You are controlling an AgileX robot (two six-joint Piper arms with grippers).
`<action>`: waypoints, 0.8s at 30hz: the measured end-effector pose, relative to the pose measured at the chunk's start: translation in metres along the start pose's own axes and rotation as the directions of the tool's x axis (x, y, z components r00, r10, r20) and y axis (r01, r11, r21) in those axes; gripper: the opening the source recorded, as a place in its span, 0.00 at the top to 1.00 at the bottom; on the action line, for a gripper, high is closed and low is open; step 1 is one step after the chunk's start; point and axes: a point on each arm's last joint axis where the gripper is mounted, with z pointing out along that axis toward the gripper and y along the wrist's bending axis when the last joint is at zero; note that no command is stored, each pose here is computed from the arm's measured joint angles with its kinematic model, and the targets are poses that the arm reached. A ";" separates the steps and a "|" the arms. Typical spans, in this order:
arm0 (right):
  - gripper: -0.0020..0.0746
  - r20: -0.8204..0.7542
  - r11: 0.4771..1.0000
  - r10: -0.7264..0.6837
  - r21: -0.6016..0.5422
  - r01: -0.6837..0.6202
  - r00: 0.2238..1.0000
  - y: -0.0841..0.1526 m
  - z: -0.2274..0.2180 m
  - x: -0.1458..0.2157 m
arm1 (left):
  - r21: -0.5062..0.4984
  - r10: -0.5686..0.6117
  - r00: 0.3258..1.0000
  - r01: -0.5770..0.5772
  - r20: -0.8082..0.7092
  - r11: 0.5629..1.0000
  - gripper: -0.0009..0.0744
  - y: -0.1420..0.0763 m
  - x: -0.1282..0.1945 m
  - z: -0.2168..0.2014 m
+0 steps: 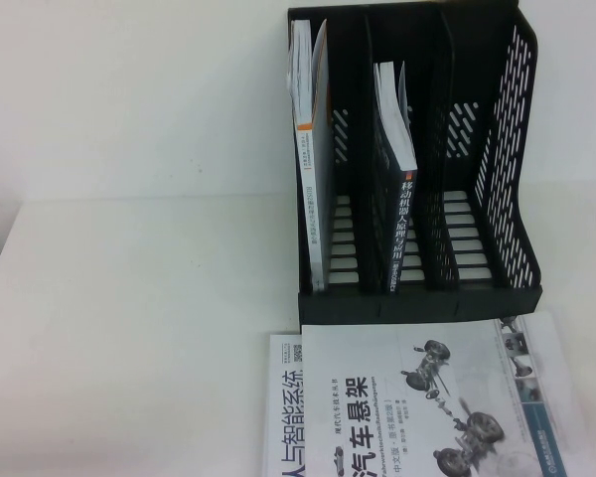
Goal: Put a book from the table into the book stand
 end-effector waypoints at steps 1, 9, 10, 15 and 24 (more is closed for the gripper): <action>0.98 0.000 1.000 0.000 0.000 0.000 1.000 0.000 0.000 0.000 | -0.001 0.005 0.999 -0.005 -0.041 1.000 0.99 0.000 0.004 -0.001; 0.98 0.000 1.000 0.000 0.000 0.000 1.000 0.000 0.000 0.000 | 0.011 0.060 0.966 -0.059 -0.252 0.998 0.99 0.000 0.022 -0.004; 0.98 0.000 1.000 0.000 0.000 0.000 1.000 0.000 0.000 0.000 | 0.013 0.067 0.965 -0.065 -0.252 0.998 0.99 0.000 0.022 -0.004; 0.98 0.000 1.000 0.000 0.000 0.000 1.000 0.000 0.000 0.000 | 0.014 0.069 0.965 -0.067 -0.252 0.998 0.99 0.000 0.022 -0.004; 0.98 0.000 1.000 0.000 0.000 0.000 1.000 0.000 0.000 0.000 | -0.004 0.012 0.968 -0.013 -0.251 1.000 0.99 0.001 0.022 -0.004</action>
